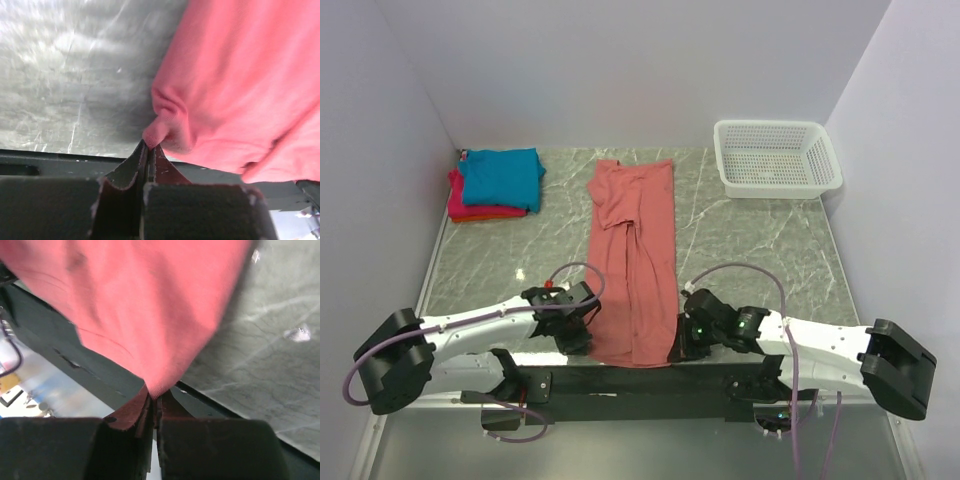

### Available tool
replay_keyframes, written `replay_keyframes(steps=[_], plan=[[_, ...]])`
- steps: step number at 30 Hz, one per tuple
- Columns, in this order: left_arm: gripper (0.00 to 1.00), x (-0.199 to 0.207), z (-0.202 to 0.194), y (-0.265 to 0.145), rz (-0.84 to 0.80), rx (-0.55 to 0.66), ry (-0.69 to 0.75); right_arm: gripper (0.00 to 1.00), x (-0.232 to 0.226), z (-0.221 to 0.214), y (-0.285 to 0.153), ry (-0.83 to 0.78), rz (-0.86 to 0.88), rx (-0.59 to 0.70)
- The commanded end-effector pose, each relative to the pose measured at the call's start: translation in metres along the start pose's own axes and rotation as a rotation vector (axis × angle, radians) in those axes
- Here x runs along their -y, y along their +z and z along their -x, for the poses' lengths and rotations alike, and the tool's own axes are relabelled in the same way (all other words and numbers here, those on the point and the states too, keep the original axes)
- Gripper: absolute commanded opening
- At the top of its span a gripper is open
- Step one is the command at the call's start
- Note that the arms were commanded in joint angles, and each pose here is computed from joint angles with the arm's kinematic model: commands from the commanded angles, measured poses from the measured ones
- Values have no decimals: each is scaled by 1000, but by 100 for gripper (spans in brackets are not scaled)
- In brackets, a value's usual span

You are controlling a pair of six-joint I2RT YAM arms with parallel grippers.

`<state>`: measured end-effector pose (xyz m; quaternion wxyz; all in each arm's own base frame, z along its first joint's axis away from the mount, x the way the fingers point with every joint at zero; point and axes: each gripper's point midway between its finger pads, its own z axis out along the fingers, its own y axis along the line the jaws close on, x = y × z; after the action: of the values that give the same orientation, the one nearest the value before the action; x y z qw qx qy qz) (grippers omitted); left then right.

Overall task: Fold and stack the t-shirts
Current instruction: Fold the tshirt

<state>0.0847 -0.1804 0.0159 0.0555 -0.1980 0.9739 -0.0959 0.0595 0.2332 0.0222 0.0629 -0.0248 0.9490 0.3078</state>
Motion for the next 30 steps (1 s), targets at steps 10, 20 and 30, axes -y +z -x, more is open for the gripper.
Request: replay_keyframes(steps=[10,20,30], plan=[[1,84,116,-64,-221,370,-35,1,-44,150,-60,-77,-36,449],[1,127,228,-72,-238,522,-58,0,-63,257,-72,-14,7,564],[1,150,280,-52,-221,516,-54,1,-47,308,-45,46,-2,506]])
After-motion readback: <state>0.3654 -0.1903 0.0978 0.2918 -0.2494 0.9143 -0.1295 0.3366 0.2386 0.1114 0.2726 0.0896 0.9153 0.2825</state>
